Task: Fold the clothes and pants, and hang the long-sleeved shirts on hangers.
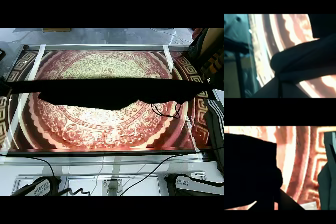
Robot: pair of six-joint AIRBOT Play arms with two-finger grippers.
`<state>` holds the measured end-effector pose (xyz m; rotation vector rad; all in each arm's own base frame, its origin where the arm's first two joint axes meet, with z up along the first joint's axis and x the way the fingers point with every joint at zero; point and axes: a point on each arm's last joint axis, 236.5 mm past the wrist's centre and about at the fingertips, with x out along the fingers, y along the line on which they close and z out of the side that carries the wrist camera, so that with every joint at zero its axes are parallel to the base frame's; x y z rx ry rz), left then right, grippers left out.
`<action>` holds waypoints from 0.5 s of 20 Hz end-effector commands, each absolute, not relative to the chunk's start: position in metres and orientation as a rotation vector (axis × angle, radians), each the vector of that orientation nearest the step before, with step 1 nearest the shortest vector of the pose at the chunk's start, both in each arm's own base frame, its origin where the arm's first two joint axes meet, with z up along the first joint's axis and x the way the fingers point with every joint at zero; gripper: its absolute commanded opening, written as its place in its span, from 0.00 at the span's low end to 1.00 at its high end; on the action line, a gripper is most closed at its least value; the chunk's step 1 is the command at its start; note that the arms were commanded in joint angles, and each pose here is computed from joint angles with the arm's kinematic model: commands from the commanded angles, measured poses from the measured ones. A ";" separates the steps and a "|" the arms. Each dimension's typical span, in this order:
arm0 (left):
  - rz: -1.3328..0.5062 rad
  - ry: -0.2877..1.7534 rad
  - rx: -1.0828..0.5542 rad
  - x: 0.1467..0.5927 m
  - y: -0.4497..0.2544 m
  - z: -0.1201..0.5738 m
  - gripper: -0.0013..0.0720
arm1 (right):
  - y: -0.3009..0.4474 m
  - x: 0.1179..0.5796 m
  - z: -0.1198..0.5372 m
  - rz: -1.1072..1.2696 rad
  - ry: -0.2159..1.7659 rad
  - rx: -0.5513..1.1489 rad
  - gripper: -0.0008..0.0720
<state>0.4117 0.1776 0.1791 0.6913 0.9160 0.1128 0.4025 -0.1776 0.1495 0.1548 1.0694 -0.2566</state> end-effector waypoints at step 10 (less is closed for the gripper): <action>0.057 0.989 0.603 0.399 0.169 0.156 0.03 | -0.178 0.390 0.144 -0.268 1.124 0.153 0.04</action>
